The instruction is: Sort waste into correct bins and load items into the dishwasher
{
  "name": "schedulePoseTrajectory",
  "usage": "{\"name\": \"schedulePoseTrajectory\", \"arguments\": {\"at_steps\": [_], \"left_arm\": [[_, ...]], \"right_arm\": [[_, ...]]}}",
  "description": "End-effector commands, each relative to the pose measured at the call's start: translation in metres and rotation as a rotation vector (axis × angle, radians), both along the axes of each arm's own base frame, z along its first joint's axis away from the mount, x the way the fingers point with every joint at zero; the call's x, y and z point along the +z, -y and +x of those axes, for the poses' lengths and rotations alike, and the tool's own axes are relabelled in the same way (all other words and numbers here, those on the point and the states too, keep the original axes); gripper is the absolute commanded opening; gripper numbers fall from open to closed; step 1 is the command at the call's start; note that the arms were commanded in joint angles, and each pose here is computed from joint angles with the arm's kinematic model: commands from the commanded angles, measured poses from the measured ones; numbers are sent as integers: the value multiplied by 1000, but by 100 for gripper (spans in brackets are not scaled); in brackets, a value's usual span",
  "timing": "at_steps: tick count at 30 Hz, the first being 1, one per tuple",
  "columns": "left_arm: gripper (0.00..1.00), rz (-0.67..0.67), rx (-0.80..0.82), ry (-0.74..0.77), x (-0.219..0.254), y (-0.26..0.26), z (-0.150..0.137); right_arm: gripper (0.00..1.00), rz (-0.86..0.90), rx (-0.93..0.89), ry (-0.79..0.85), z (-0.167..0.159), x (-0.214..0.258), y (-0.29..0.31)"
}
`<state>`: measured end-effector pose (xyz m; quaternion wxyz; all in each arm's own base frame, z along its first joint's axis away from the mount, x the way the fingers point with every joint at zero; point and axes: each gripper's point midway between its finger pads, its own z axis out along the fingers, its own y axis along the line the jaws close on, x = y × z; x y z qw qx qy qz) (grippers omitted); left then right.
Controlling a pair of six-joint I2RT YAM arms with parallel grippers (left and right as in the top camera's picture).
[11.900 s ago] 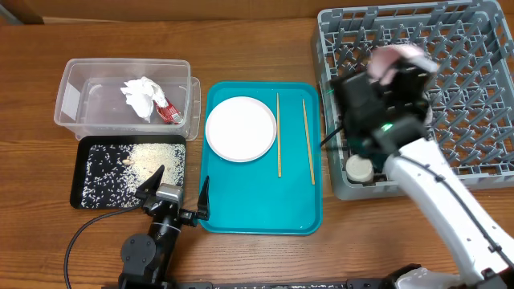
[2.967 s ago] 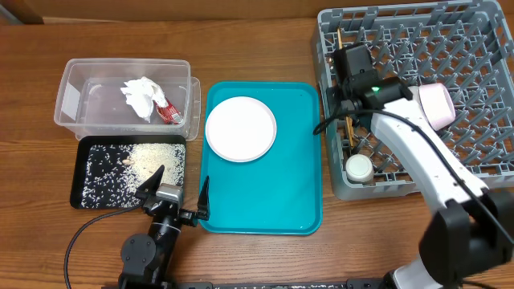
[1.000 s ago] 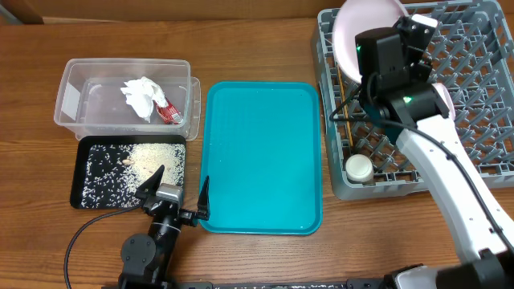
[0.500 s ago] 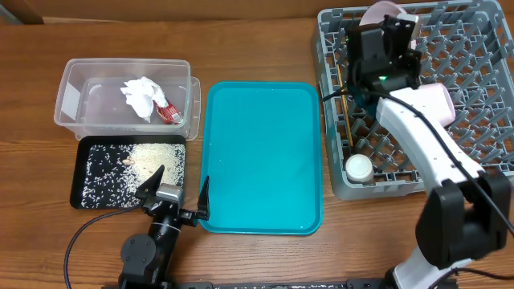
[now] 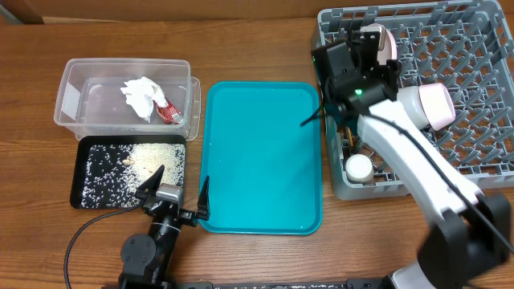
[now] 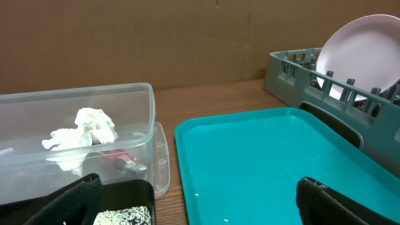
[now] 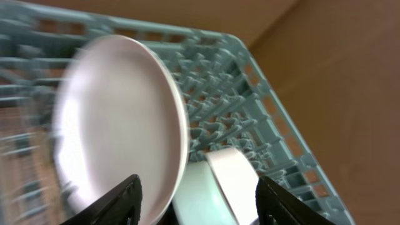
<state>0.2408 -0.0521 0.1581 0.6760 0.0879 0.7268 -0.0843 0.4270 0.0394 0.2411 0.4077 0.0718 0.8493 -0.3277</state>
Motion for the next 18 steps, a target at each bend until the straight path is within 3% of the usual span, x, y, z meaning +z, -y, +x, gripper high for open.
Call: {"name": "schedulePoseTrajectory", "arguments": {"at_steps": [1, 3, 5, 6, 13, 18], "left_arm": [[100, 10, -9, 7, 0, 1, -1], [100, 10, -9, 7, 0, 1, -1], [100, 10, -9, 7, 0, 1, -1], [100, 10, -9, 7, 0, 1, -1], [100, 10, -9, 7, 0, 1, -1], [100, 10, -9, 7, 0, 1, -1]], "right_arm": [[60, 246, 136, 120, -36, 56, -32], [61, 407, 248, 97, -61, 65, -57], [68, 611, 421, 55, -97, 81, -91], [100, 672, 475, 52, -109, 89, -100], [100, 944, 804, 4, -171, 130, -144], [100, 828, 799, -63, -192, 117, -119]]}}
